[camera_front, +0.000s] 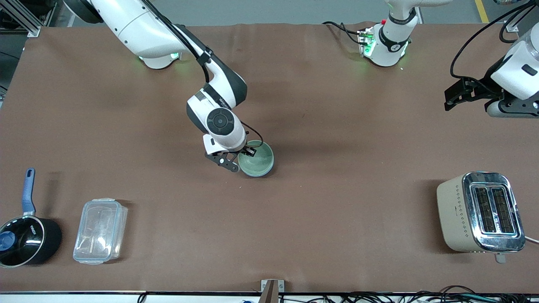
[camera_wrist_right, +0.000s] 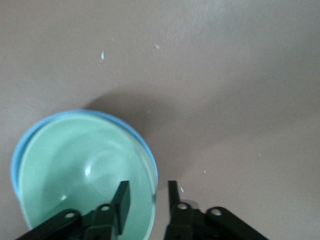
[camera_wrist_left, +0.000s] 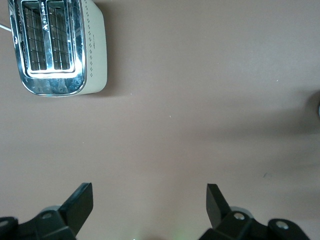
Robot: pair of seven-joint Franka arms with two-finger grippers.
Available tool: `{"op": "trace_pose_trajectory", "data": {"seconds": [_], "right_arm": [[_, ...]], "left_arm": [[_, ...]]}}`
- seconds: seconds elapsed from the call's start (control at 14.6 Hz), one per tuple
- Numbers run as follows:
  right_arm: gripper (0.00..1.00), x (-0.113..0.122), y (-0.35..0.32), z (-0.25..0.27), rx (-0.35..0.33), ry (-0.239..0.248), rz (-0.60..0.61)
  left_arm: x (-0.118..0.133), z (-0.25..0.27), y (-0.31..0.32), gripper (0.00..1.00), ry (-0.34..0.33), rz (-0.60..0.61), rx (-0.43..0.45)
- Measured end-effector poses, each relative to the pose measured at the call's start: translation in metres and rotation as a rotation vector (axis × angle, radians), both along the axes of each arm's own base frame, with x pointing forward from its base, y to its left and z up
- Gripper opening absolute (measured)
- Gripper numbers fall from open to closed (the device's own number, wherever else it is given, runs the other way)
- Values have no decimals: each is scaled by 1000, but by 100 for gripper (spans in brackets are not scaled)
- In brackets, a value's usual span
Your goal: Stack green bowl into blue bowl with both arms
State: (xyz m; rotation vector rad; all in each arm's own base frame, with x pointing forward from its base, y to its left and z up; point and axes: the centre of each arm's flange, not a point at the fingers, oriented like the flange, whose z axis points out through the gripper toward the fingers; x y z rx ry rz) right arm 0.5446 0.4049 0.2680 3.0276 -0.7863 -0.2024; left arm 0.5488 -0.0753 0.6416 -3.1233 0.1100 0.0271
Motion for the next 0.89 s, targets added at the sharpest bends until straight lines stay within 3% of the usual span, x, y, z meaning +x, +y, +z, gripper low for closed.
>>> {"op": "trace_pose_trajectory", "data": {"seconds": [0.34, 0.41, 0.62, 0.89], "right_arm": [[94, 48, -113, 136, -106, -55, 122], [100, 51, -144, 169, -117, -65, 153], [100, 50, -236, 255, -147, -104, 242], [100, 33, -359, 330, -163, -134, 340]], "left_arm": [[-8, -10, -1, 100, -30, -1, 0], [-10, -11, -1, 100, -31, -1, 1], [-11, -11, -1, 100, -37, -2, 1], [-13, -7, -2, 100, -46, -4, 0]]}}
